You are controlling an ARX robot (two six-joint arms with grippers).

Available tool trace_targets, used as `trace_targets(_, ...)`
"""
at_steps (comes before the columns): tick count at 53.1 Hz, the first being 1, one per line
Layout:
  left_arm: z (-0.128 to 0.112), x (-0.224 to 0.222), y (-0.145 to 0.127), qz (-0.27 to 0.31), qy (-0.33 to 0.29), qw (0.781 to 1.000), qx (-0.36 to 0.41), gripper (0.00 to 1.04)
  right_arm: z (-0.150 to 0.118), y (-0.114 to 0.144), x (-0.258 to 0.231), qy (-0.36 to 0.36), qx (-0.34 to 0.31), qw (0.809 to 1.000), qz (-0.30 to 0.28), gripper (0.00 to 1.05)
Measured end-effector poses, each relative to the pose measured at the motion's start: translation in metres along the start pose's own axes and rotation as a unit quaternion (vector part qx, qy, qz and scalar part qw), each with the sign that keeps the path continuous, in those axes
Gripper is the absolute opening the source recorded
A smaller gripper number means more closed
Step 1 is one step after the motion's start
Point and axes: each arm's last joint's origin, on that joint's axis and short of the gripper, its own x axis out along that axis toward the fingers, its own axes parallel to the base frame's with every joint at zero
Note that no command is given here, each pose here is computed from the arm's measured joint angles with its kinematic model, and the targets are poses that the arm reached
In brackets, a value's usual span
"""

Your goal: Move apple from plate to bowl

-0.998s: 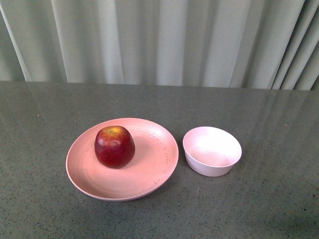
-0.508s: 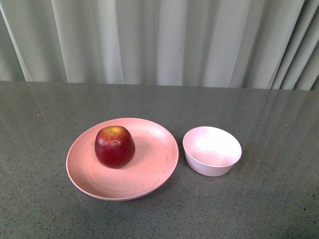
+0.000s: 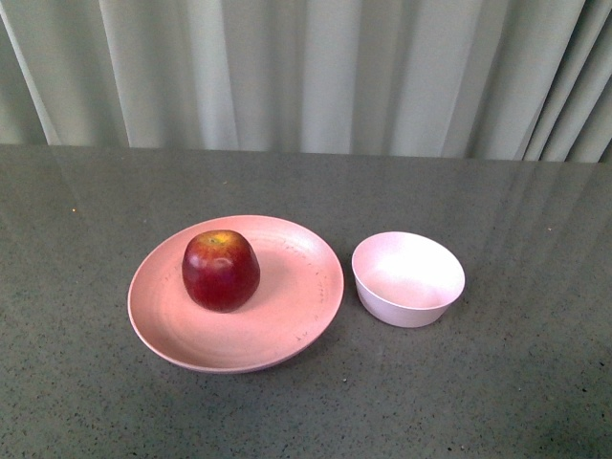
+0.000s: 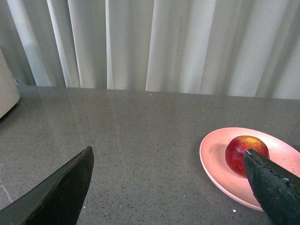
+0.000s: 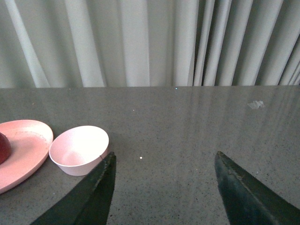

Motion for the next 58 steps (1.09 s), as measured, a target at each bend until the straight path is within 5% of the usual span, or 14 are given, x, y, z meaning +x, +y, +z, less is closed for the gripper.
trace_targets(10, 0.004, 0.018, -0.008, -0.094, 0.147, 0.983, -0.050, 0.96, 0.000, 0.000, 0.000, 0.000, 0.000, 1.000, 0.000, 0.97)
trace_targets(27, 0.015, 0.106, -0.055, -0.125, 0.179, 0.976, -0.031, 0.96, 0.000, 0.000, 0.000, 0.000, 0.000, 1.000, 0.000, 0.96)
trace_targets(41, -0.013, 0.152, -0.108, -0.167, 0.217, 0.962, 0.009, 0.96, 0.000, 0.000, 0.000, 0.000, 0.000, 1.000, 0.000, 0.96)
trace_targets(58, -0.033, 0.191, -0.130, -0.166, 0.243, 0.956, 0.015, 0.96, 0.000, 0.000, 0.000, 0.000, 0.000, 1.000, 0.000, 0.96)
